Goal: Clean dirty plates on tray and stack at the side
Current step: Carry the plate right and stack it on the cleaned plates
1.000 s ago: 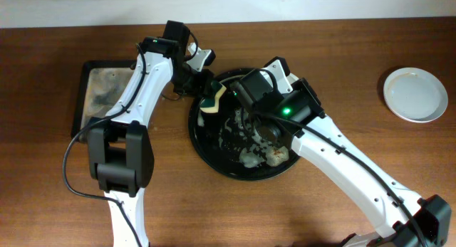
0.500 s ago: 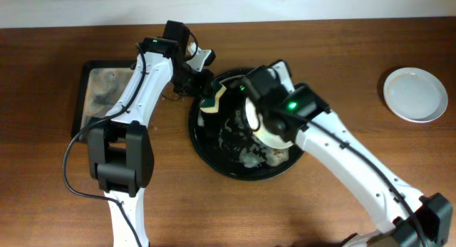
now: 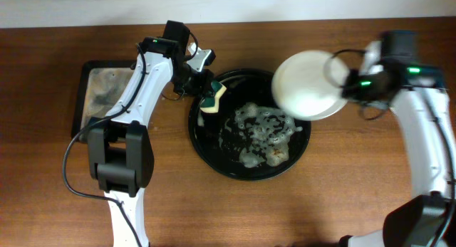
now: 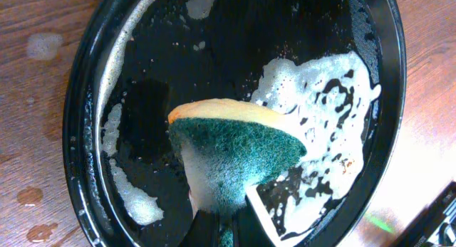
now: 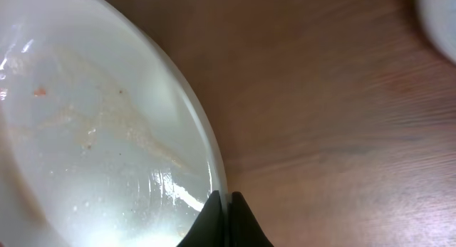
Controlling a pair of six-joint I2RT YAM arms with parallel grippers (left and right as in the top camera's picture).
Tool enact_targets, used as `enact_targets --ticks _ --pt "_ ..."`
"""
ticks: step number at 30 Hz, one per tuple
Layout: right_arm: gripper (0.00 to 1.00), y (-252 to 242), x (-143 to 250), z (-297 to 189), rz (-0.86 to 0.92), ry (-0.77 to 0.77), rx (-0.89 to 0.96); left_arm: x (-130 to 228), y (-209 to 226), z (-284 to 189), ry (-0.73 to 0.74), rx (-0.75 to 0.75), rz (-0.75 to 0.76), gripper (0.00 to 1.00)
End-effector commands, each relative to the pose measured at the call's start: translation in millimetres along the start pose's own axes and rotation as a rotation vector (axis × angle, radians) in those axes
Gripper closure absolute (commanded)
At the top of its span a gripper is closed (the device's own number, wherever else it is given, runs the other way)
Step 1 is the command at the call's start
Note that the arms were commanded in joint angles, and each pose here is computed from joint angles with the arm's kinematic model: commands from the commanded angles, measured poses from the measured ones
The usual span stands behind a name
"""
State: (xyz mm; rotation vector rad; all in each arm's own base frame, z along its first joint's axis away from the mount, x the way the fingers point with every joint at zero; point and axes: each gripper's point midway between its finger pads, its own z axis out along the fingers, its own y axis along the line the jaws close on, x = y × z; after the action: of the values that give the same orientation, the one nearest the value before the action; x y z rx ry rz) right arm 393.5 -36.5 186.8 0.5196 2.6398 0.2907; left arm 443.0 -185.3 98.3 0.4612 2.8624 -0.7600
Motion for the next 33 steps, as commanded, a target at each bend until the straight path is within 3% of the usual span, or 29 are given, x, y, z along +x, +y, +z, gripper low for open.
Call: enact_targets --ticks 1,7,13,24,33 --pt "0.96 -41.9 -35.0 -19.1 0.215 -0.104 -0.055 -11.7 -13.4 -23.7 -0.064 0.010 0.052 1.00" --pt "0.96 -163.8 -65.1 -36.8 0.493 -0.281 0.191 -11.9 -17.3 -23.8 -0.065 0.033 0.053 1.00" --pt "0.96 -228.6 -71.7 -4.4 0.604 -0.290 0.255 -11.9 -17.2 -23.8 -0.065 0.032 0.053 1.00" --pt "0.96 -283.8 -95.3 36.9 0.676 -0.391 0.299 -10.0 -17.8 -23.4 -0.057 0.034 0.050 1.00" --pt "0.92 -300.3 -73.4 73.8 0.704 -0.301 0.348 -9.6 -17.6 -23.5 -0.056 0.034 0.048 1.00"
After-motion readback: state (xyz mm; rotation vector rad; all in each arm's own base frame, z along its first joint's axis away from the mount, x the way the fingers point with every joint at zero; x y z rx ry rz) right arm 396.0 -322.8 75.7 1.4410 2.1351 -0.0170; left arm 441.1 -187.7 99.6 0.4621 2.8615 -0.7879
